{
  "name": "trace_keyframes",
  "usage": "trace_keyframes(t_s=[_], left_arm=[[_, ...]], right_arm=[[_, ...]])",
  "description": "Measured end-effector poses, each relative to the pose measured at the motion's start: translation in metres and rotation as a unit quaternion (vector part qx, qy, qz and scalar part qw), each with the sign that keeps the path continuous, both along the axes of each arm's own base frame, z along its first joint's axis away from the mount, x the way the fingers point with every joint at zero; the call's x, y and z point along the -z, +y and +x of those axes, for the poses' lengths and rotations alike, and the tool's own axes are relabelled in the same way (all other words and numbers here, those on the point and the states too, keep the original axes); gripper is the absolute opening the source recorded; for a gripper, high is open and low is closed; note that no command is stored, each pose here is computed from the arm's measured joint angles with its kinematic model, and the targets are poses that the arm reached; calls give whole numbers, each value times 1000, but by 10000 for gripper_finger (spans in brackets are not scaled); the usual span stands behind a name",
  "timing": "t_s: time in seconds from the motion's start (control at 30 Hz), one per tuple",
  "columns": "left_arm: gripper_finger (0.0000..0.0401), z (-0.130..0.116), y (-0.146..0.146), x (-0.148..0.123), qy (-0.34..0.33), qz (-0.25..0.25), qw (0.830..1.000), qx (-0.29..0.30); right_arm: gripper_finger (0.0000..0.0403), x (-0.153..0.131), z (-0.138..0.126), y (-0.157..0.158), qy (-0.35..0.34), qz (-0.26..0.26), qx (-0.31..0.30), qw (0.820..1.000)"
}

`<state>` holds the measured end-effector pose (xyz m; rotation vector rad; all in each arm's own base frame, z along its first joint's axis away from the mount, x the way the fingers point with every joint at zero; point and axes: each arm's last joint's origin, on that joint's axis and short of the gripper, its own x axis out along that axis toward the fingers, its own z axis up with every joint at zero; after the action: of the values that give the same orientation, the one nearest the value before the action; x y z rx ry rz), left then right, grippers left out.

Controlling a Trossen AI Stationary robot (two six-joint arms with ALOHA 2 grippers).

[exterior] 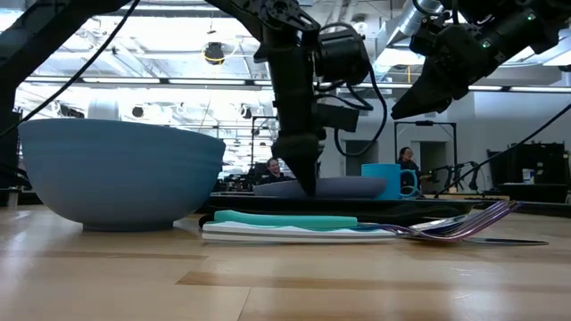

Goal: Set up tray
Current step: Put the violet plate under the blue mug on the black tray

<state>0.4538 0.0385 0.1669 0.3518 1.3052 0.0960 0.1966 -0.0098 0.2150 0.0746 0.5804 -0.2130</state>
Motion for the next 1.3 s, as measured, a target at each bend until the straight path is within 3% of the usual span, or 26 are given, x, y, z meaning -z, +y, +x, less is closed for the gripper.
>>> trace_keyframes(t_s=[1.1, 1.3], left_arm=[[1, 5, -15, 0, -3, 11, 997, 79], [18, 5, -16, 0, -3, 7, 997, 81]], right_arm=[[127, 0, 0, 0, -1, 7, 4, 1000], [127, 0, 0, 0, 1, 7, 4, 1000]])
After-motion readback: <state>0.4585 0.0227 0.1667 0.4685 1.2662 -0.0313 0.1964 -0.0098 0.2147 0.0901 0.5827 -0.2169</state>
